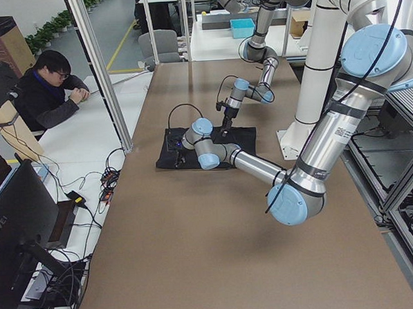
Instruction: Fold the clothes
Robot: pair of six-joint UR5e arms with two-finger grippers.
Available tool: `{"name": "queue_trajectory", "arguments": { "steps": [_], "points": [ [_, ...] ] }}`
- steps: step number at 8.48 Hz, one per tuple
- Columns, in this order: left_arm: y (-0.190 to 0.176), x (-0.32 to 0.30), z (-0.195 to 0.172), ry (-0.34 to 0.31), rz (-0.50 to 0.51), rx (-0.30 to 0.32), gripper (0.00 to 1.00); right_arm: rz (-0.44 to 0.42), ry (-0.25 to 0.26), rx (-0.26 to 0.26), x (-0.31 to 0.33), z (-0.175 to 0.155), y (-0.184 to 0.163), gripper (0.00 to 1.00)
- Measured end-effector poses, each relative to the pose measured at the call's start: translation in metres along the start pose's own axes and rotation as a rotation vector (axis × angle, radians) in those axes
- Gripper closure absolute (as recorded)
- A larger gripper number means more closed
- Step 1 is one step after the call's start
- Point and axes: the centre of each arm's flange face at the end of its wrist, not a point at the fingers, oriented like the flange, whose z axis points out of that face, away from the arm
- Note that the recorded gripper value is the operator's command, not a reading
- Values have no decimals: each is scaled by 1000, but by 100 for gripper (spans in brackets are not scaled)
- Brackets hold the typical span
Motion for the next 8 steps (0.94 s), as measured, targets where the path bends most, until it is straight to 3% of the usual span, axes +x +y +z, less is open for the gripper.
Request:
{"name": "queue_trajectory", "arguments": {
  "steps": [4,8],
  "points": [
    [-2,10,2,3,2,6,5,-7,84,-86,41,7,28,6],
    [-2,16,3,-6,2,6,5,31,69,-137,81,-39,38,6]
  ]
}}
